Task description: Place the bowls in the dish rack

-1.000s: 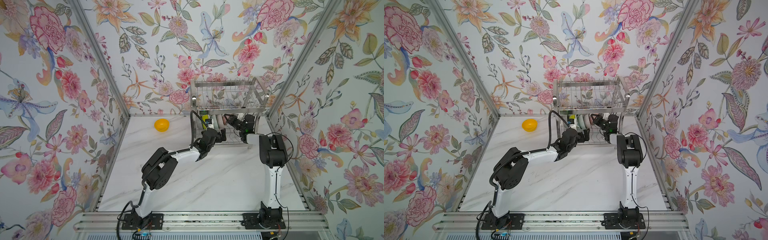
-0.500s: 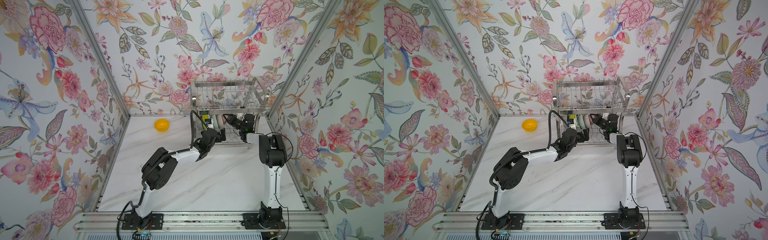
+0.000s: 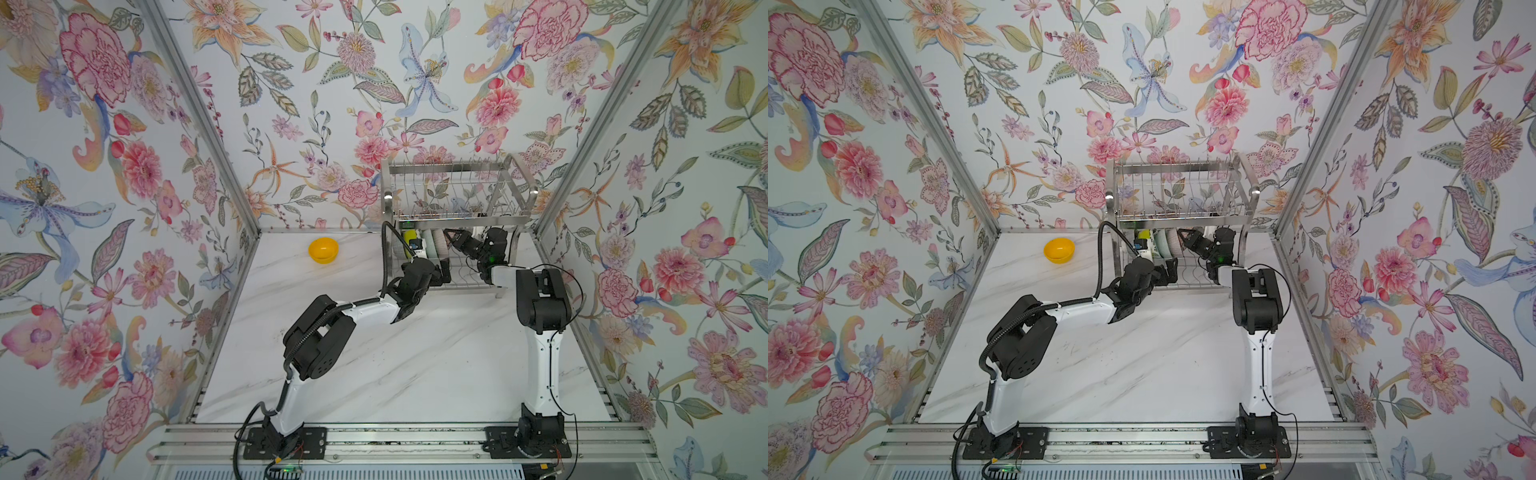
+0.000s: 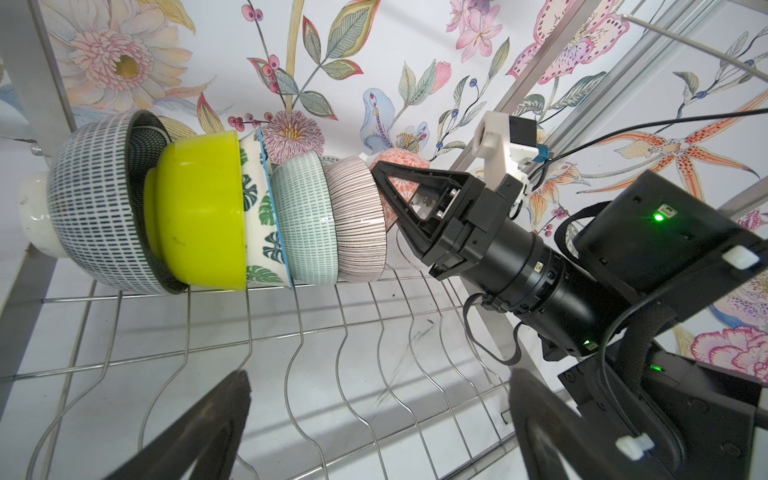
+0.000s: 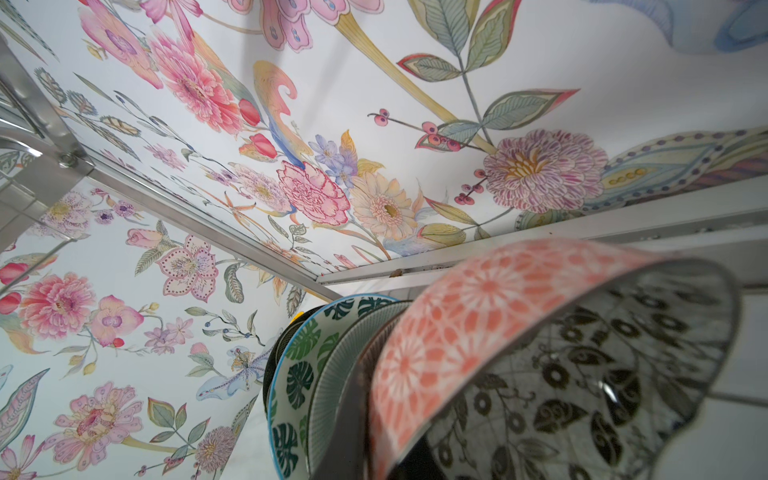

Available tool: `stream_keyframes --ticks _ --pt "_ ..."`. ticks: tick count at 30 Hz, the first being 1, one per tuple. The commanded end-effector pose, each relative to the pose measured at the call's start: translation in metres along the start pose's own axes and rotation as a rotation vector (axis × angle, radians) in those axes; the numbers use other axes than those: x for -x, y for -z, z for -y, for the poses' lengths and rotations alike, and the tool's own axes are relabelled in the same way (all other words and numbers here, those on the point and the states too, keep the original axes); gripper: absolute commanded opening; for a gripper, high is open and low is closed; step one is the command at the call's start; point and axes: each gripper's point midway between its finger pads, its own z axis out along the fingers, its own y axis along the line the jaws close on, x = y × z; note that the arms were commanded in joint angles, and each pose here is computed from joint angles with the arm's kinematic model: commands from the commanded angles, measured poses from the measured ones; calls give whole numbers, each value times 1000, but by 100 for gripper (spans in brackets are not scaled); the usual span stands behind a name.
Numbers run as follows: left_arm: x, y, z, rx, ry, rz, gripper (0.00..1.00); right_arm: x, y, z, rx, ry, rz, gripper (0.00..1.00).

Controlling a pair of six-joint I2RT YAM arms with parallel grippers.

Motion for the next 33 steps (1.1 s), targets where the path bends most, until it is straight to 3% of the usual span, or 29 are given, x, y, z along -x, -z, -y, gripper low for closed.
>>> stream_keyframes --ticks 1,19,33 --pt "6 4 -8 21 7 9 99 5 1 0 -25 29 1 0" --pt "6 5 -7 20 5 8 99 8 4 1 -44 26 6 14" --pt "6 6 -7 18 4 3 99 13 8 0 -54 25 14 18"
